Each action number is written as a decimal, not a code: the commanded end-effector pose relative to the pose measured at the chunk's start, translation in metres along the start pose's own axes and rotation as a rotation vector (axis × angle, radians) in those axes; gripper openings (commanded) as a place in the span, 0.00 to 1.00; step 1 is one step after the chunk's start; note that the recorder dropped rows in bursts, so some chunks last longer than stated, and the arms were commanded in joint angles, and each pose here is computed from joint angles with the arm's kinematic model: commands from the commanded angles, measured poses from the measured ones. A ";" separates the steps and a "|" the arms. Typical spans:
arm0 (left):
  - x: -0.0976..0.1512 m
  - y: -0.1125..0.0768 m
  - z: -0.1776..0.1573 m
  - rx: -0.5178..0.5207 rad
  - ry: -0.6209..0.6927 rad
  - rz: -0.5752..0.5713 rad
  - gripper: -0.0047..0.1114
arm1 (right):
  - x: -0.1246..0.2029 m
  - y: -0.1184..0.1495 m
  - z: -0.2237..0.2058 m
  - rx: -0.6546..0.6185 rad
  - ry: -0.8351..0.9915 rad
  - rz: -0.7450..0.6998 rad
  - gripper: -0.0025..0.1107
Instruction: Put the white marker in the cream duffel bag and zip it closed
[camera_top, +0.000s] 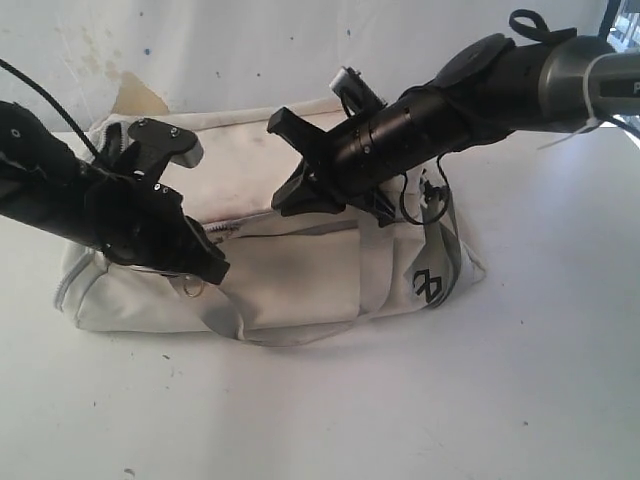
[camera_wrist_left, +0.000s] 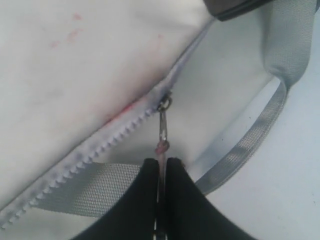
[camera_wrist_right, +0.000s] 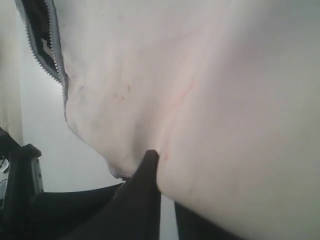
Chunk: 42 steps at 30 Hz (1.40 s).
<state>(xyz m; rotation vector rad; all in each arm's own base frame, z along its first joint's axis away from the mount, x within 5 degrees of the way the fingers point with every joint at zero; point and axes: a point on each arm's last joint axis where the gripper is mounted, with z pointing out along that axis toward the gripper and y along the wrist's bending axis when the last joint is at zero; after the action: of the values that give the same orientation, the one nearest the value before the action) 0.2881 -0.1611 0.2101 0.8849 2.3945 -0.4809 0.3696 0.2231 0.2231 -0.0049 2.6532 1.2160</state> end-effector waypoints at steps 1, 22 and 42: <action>0.008 -0.002 -0.010 0.004 0.083 -0.043 0.04 | -0.005 -0.003 -0.007 0.062 -0.047 -0.045 0.02; 0.031 0.066 -0.060 -0.087 0.093 -0.305 0.04 | -0.005 -0.013 -0.008 0.172 -0.037 -0.155 0.02; 0.014 0.106 -0.114 -0.217 0.011 -0.303 0.04 | -0.008 -0.039 -0.017 0.479 0.033 -0.485 0.02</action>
<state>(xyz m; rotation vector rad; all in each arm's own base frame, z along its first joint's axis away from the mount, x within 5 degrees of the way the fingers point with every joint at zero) 0.3051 -0.0446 0.2690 0.4132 2.5726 -0.5261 0.3674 0.2091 0.2145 -0.4190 2.6911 0.6834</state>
